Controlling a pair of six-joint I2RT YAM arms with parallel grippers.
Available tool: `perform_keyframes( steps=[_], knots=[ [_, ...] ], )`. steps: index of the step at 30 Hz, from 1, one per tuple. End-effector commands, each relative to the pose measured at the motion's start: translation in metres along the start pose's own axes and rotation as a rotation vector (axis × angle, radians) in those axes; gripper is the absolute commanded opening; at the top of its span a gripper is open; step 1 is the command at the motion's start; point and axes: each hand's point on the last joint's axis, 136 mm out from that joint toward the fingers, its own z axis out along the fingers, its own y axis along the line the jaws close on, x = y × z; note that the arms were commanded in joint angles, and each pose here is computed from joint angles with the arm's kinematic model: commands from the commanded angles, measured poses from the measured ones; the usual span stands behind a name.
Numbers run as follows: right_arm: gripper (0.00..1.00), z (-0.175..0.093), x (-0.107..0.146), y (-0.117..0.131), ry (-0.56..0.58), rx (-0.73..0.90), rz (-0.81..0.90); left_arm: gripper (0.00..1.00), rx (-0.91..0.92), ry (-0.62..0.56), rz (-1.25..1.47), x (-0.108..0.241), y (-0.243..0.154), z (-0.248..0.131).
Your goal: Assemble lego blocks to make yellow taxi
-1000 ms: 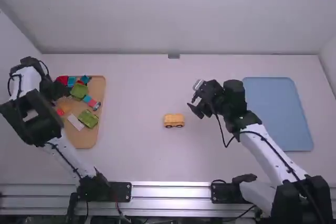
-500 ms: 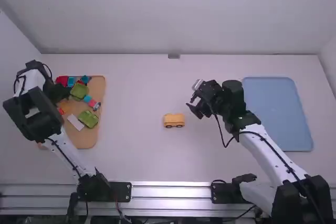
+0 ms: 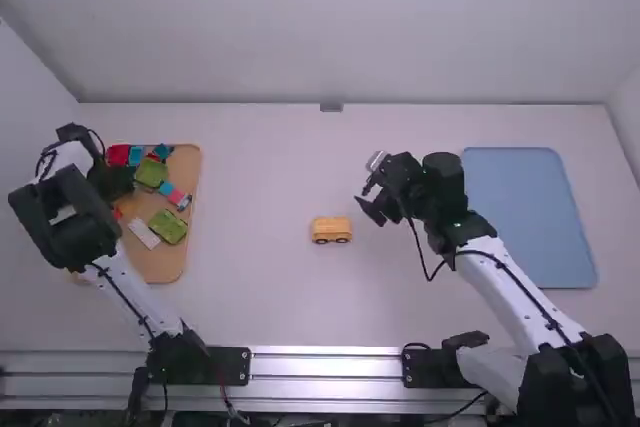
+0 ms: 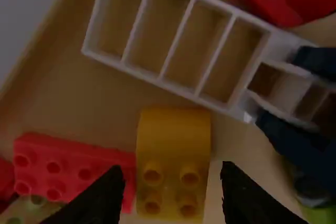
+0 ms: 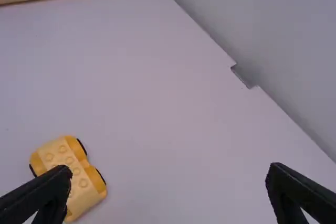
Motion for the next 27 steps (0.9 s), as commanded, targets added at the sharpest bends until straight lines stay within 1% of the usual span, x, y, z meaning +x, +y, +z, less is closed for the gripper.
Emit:
perform_keyframes(
  steps=[1, 6, 11, 13, 18, 21, 27],
  knots=[
    [0.99, -0.003, -0.005, 0.000, -0.015, 0.004, 0.002, 0.49, -0.007, 0.017, 0.015, 0.007, 0.000, 0.007],
    [0.99, -0.003, -0.005, 0.001, -0.013, 0.002, 0.004, 0.46, 0.014, -0.013, 0.013, 0.007, -0.003, 0.018],
    [0.99, -0.003, -0.005, 0.001, -0.013, 0.003, 0.003, 0.46, 0.059, -0.014, 0.013, 0.010, -0.011, 0.023],
    [0.99, -0.003, -0.005, 0.001, -0.012, 0.002, 0.004, 0.43, 0.056, -0.003, 0.014, 0.012, -0.010, 0.023],
    [0.99, -0.003, -0.006, 0.000, -0.018, 0.007, 0.000, 0.43, 0.020, -0.016, 0.010, 0.003, -0.004, 0.011],
    [0.99, -0.004, -0.009, -0.002, -0.028, 0.012, -0.005, 0.41, 0.035, -0.028, 0.009, -0.011, -0.006, -0.009],
    [0.99, -0.003, -0.008, 0.001, -0.026, 0.003, -0.004, 0.41, 0.021, -0.017, 0.004, -0.008, -0.006, -0.009]
  ],
)
